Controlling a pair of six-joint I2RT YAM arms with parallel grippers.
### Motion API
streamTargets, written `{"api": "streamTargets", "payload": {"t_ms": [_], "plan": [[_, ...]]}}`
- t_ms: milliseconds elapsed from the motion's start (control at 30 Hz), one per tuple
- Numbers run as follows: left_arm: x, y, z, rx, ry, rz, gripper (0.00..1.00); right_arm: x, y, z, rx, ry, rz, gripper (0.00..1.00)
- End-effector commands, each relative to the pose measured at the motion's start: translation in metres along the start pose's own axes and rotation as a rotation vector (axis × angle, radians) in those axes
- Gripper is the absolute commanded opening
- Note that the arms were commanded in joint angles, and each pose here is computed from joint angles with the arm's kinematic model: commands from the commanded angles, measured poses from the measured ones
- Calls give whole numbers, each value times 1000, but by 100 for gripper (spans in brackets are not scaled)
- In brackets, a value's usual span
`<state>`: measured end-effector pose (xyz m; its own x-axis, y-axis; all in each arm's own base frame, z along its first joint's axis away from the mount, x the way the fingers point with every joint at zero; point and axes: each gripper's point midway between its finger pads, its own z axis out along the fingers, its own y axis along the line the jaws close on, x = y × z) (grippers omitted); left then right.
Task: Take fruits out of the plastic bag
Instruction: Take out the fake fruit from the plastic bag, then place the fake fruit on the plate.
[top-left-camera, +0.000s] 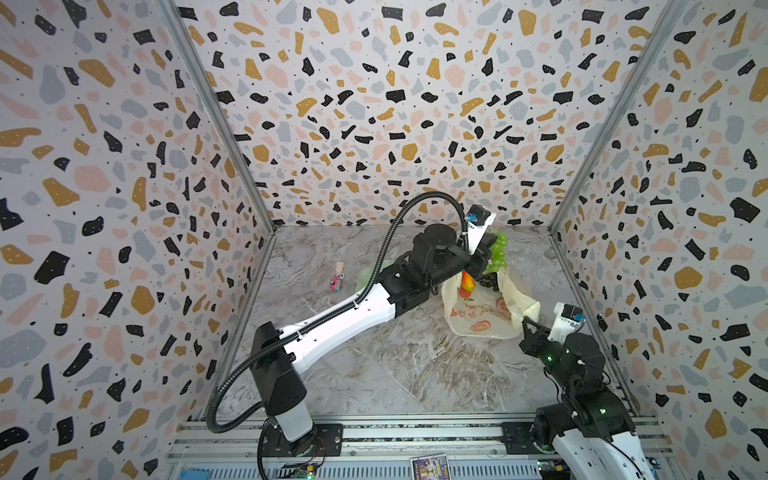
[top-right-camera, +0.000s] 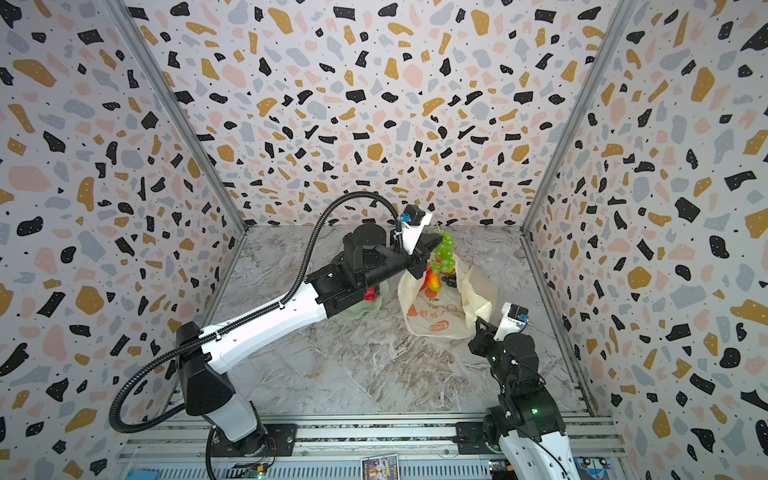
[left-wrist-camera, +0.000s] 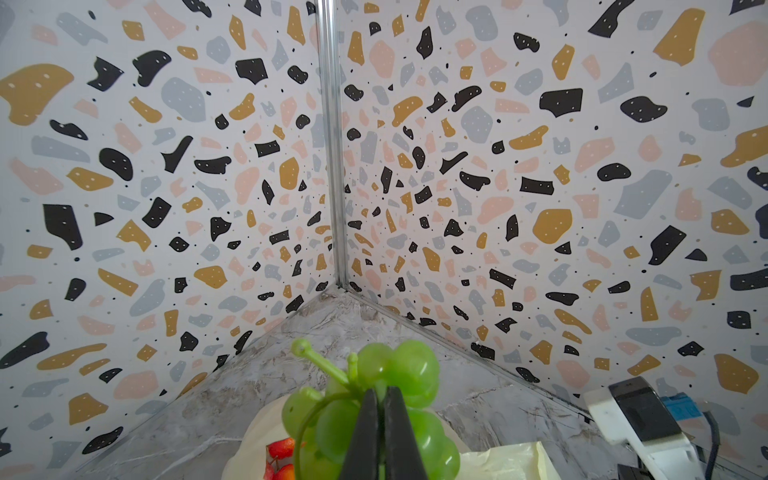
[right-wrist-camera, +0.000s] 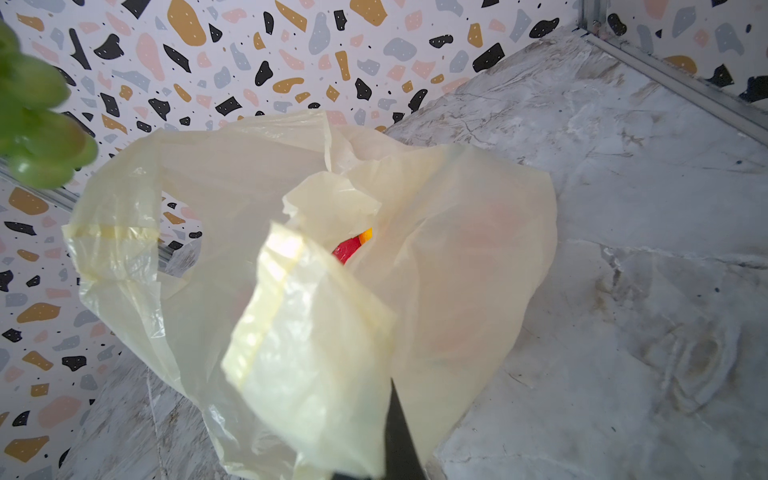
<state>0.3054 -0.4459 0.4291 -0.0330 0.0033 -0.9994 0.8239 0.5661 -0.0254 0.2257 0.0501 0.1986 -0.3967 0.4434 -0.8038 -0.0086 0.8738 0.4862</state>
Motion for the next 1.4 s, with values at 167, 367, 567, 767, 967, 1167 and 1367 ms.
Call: {"api": "streamTargets", "payload": {"t_ms": [167,367,567,767,967,1167,1367], "plan": [[-72,33,-29,-139,-146,-36,0,-4,-2,1,12,-27,2,0],[-77,58,-39,-204,-160,-78,0,-8,-2,3,14,-44,-1,0],[-72,96,-52,-299,-152,-126,0,-9,1,8,4,-40,4,0],[-46,145,-65,-404,-102,-181,0,-15,4,8,3,-52,0,0],[-15,184,-82,-466,-62,-209,0,-15,4,11,5,-42,11,0],[38,226,-100,-601,19,-245,0,-14,8,15,-5,-17,8,0],[107,243,-112,-705,168,-229,0,-17,14,20,-5,13,-24,0]]}}
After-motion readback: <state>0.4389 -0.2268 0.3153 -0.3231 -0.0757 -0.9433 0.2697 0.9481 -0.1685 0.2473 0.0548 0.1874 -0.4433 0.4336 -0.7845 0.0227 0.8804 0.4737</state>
